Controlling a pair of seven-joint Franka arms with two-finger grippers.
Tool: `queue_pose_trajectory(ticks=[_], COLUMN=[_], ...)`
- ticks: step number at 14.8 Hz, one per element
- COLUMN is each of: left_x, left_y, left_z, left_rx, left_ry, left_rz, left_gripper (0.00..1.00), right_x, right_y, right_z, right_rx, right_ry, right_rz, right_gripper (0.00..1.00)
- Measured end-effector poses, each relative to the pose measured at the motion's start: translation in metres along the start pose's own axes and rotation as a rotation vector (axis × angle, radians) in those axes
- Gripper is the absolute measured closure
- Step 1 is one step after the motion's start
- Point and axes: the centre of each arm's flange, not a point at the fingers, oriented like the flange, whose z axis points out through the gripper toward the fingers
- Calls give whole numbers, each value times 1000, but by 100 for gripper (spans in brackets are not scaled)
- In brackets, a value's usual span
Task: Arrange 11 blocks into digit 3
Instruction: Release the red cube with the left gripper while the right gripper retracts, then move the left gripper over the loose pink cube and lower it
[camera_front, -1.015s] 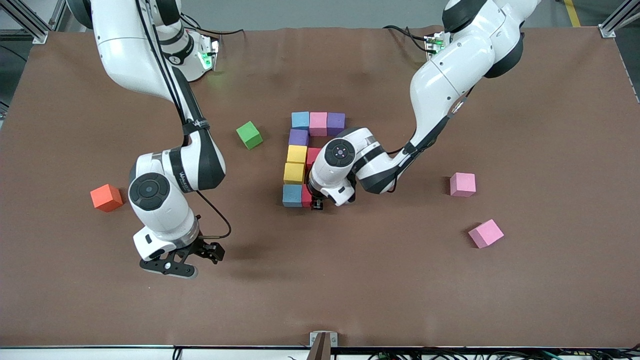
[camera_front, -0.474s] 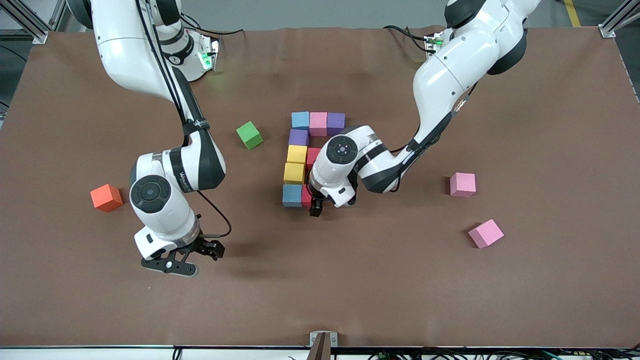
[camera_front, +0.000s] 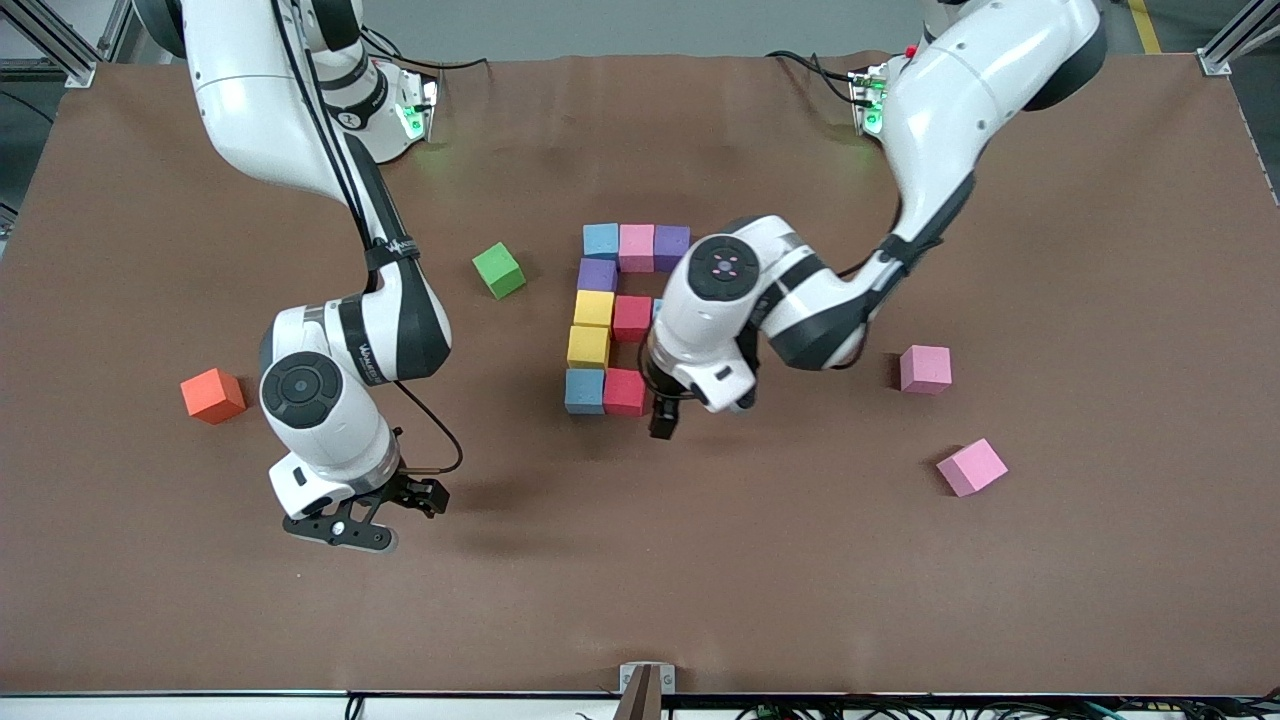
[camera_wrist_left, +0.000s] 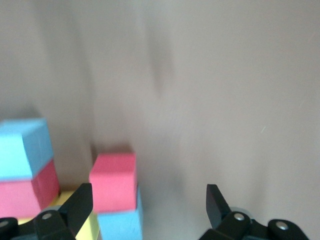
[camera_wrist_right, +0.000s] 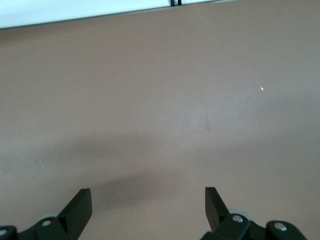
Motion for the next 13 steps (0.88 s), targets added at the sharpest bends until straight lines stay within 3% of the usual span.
queue_pose_trajectory(ticks=[4,8,13], left_x=[96,182,299], left_y=[24,18,24], left_z=[-6,-8,-22], left_rx=[60,124,166], left_ry=[72,122,124], left_rz=[142,383,640], left_gripper=[0,0,0], right_x=[8,13,25], right_y=[32,84,154], right_z=[-68,-136,-167], right_rx=[-4,11,21], right_ry=[-49,-80,-85], right_rz=[19,-1,-31], right_gripper=[0,0,0])
